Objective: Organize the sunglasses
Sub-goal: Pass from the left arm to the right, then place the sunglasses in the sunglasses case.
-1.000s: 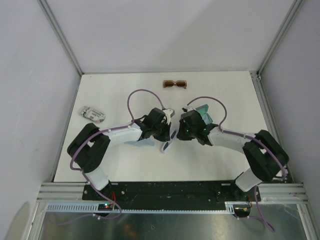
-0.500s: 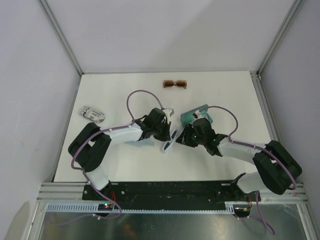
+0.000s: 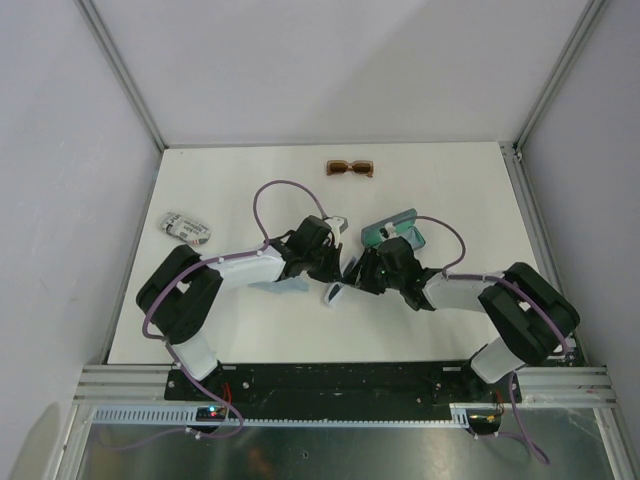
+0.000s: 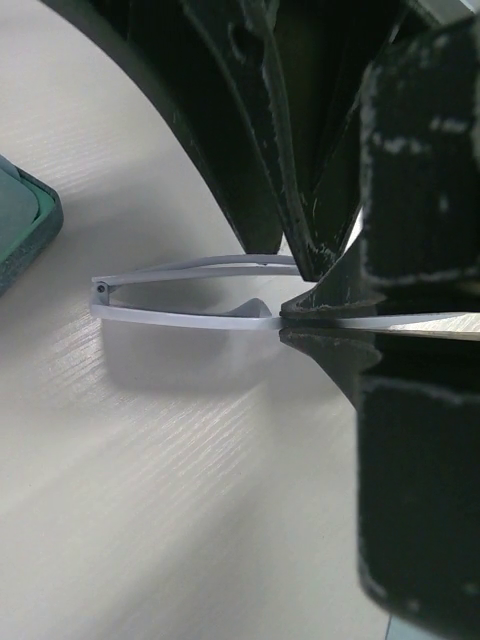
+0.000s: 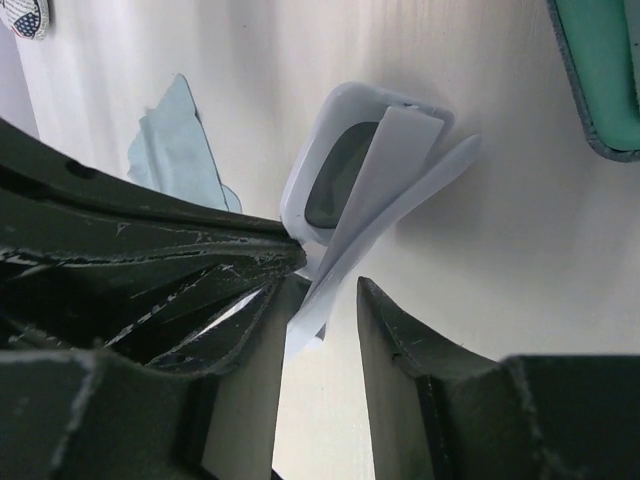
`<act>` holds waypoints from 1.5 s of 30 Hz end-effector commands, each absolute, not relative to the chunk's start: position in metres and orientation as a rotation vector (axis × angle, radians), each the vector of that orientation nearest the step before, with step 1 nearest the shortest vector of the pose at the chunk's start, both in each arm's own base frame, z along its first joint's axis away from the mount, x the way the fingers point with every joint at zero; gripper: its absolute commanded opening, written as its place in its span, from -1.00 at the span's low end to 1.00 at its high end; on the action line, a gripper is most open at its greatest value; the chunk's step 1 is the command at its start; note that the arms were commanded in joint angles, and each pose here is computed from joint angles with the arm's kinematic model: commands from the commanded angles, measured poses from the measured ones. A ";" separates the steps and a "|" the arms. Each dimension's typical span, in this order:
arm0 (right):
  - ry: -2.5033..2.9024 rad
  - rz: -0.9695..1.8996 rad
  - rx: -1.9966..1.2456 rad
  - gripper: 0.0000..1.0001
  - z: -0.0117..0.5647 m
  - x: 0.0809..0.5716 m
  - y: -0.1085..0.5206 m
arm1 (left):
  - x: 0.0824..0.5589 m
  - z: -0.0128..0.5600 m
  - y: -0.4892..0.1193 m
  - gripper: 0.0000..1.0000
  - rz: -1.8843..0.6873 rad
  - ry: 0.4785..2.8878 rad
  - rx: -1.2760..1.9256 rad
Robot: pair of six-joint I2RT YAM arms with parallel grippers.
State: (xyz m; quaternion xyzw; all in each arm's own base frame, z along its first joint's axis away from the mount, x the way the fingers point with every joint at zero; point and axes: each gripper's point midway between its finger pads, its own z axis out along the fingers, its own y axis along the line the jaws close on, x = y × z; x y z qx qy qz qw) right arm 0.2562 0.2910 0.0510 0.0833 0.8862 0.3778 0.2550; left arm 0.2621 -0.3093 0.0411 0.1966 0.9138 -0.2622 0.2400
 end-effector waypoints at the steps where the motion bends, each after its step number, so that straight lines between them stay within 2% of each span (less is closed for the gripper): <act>1: 2.364 1.094 0.248 -0.26 0.056 0.265 0.301 | 0.266 0.050 -0.317 -0.98 -0.771 2.464 0.527; 6: 2.378 1.080 0.269 -0.36 0.048 0.268 0.301 | 0.265 0.050 -0.317 -0.98 -0.775 2.460 0.529; 12: 2.368 1.087 0.282 -0.71 0.049 0.272 0.300 | 0.264 0.055 -0.320 -0.90 -0.803 2.446 0.533; 14: 2.357 1.080 0.282 -0.83 0.054 0.273 0.299 | 0.265 0.061 -0.320 -0.81 -0.807 2.430 0.523; 17: 2.344 1.066 0.293 -0.97 0.062 0.276 0.293 | 0.269 0.075 -0.317 -0.57 -0.817 2.390 0.497; 23: 2.328 1.033 0.318 -1.00 0.078 0.277 0.278 | 0.280 0.112 -0.301 -0.05 -0.863 2.302 0.428; 26: 2.319 1.001 0.339 -1.00 0.086 0.277 0.267 | 0.285 0.129 -0.290 0.10 -0.887 2.261 0.391; 35: 2.310 0.881 0.545 -1.00 0.110 0.272 0.211 | 0.295 0.147 -0.272 0.13 -0.873 2.209 0.322; 45: 2.136 0.842 0.882 -1.00 0.129 0.307 0.150 | 0.332 0.160 -0.286 0.11 -0.885 2.109 0.243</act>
